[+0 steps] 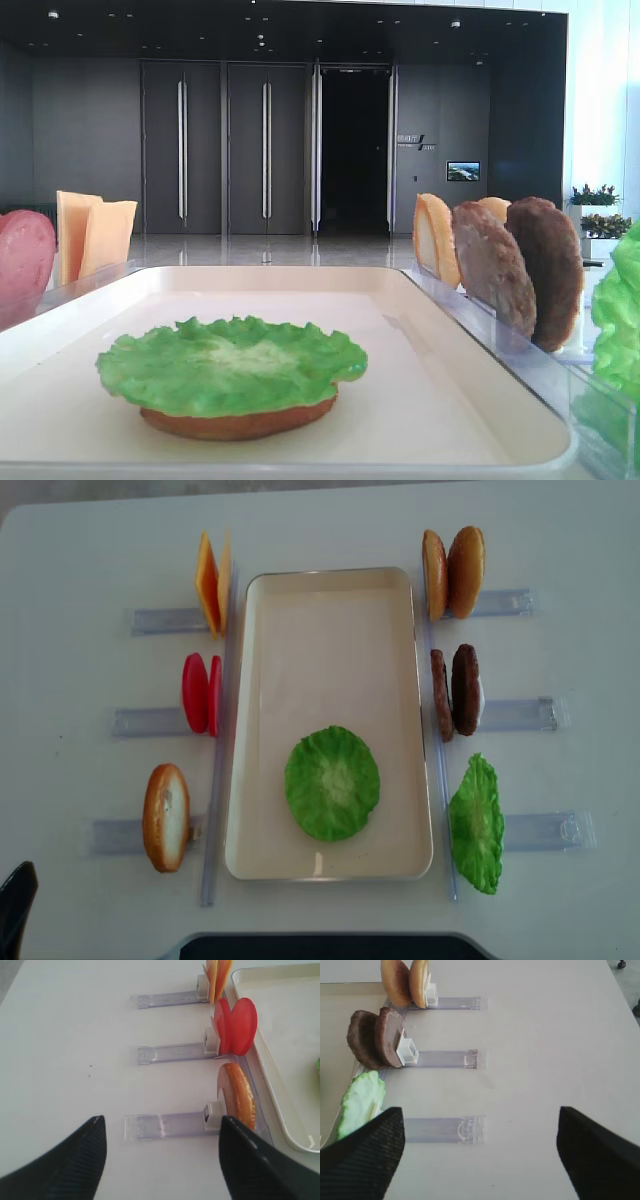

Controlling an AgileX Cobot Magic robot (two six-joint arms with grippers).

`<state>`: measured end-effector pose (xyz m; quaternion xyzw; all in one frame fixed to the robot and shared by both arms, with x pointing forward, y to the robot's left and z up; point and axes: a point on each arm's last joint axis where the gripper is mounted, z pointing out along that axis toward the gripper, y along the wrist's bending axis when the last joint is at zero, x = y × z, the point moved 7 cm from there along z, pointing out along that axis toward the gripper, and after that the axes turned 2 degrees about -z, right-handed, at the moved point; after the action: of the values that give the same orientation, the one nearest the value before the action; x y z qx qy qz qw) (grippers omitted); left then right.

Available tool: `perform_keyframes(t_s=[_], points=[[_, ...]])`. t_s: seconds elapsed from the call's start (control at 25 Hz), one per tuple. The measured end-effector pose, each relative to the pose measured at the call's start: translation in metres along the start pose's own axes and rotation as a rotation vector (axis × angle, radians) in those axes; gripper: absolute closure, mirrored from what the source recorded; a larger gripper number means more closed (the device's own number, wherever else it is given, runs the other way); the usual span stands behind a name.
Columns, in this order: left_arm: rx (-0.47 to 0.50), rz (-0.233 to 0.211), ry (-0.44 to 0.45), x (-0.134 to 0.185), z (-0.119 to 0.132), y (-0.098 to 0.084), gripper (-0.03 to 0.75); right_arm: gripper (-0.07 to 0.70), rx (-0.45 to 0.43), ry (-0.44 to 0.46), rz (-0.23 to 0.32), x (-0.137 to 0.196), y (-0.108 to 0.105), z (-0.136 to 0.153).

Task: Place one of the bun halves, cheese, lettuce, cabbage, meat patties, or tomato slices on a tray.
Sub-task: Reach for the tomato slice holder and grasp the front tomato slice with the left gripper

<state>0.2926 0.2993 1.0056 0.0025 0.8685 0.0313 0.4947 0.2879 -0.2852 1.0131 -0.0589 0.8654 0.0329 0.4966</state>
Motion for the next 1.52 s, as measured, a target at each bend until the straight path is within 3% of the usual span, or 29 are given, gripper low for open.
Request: perform_keyframes(t_s=[1.52], points=[[0.0,0.0,0.0,0.0,0.0,0.0,0.181,0.045,0.0,0.0,0.0,0.0,0.0,0.0]])
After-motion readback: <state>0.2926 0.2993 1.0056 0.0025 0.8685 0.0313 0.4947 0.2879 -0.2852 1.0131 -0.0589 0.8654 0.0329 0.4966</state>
